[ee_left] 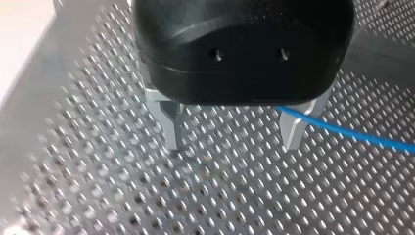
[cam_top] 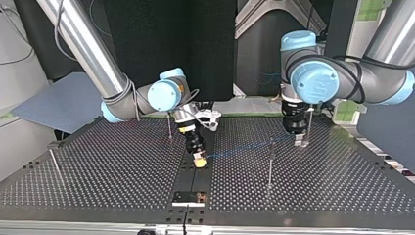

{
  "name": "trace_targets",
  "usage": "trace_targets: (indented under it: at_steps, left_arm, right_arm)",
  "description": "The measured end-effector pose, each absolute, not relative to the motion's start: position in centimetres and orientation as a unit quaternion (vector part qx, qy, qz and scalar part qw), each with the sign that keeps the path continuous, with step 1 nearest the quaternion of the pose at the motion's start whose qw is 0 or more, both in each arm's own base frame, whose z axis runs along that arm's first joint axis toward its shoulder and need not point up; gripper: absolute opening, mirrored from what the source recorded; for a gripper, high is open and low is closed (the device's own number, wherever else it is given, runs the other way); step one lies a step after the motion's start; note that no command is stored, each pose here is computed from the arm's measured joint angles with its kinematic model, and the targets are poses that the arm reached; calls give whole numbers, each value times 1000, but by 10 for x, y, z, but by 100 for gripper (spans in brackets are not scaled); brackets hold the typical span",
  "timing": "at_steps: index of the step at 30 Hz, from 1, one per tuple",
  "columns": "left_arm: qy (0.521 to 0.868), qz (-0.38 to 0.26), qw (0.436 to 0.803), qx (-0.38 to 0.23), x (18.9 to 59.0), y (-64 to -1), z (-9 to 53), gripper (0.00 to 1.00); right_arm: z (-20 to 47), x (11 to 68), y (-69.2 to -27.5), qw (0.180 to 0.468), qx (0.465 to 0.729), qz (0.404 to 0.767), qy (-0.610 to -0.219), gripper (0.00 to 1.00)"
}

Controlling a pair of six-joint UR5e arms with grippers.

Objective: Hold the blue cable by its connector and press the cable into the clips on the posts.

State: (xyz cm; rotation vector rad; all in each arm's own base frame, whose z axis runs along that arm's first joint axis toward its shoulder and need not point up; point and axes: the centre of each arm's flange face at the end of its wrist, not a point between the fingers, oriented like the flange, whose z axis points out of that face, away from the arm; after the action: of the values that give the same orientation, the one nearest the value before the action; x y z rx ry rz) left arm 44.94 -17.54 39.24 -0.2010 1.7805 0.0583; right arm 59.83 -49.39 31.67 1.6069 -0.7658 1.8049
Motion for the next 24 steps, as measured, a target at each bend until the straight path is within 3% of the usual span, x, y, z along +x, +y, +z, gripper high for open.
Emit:
trace_targets:
  at_steps: [10,24]
  left_arm:
    - [767,-14,638,-67,433,-194,409,100]
    - [765,-22,641,-59,429,-205,410,100]
  right_arm:
    - [317,599,-493,298,605,680,-288,0]
    - [317,600,-492,297,606,680,-287,0]
